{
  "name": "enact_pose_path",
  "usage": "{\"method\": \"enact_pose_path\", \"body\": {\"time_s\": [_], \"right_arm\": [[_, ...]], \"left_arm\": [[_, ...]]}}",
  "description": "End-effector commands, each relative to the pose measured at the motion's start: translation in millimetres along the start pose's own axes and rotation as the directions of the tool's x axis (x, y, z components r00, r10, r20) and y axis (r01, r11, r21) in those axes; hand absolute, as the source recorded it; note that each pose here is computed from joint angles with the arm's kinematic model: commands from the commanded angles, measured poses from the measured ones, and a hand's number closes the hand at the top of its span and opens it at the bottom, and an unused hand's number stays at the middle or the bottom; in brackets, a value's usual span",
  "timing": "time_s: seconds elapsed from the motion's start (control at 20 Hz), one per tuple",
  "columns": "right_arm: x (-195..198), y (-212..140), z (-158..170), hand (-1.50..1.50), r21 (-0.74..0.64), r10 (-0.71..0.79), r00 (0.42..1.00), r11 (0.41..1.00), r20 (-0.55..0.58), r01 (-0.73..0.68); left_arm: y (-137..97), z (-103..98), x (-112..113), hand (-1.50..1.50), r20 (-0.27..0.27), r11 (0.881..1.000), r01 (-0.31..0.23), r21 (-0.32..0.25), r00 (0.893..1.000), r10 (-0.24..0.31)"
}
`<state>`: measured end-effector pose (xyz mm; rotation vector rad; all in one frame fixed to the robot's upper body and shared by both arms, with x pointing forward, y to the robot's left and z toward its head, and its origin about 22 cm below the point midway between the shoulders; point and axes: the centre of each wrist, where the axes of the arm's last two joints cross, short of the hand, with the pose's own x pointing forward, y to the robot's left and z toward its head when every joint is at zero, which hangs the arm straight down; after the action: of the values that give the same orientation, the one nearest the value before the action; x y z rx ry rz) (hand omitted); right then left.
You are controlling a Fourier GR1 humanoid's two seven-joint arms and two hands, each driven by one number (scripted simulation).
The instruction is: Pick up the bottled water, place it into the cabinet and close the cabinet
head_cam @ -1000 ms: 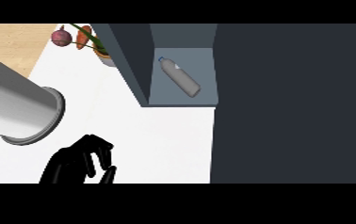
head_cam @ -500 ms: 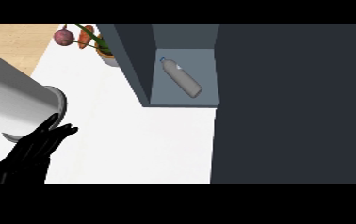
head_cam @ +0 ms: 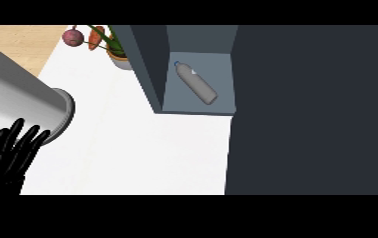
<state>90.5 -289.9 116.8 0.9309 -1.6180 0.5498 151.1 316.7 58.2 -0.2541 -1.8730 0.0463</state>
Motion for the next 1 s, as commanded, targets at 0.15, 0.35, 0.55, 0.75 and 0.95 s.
{"method": "enact_pose_path", "body": {"time_s": [0.15,0.35,0.55,0.75,0.95], "right_arm": [[51,34,-40,1.50,0.204,0.296,0.955,0.936,-0.020,-0.286],[43,31,-51,1.50,0.196,0.266,0.964,0.947,-0.025,-0.256],[37,32,-64,1.50,0.193,0.217,0.976,0.959,-0.025,-0.208],[28,29,-80,1.50,0.175,0.186,0.982,0.968,-0.028,-0.179],[22,31,-100,1.50,0.173,0.140,0.990,0.976,-0.016,-0.135]], "left_arm": [[17,8,10,-1.50,-0.025,1.000,-0.008,0.017,1.000,0.009],[24,12,16,-1.50,-0.036,1.000,0.009,0.006,0.999,-0.008],[30,15,22,-1.50,-0.031,1.000,0.000,0.005,1.000,0.000],[37,17,29,-1.50,-0.034,1.000,0.007,-0.008,0.999,-0.007],[48,22,32,-1.50,-0.037,1.000,0.013,-0.002,0.999,-0.013]]}}
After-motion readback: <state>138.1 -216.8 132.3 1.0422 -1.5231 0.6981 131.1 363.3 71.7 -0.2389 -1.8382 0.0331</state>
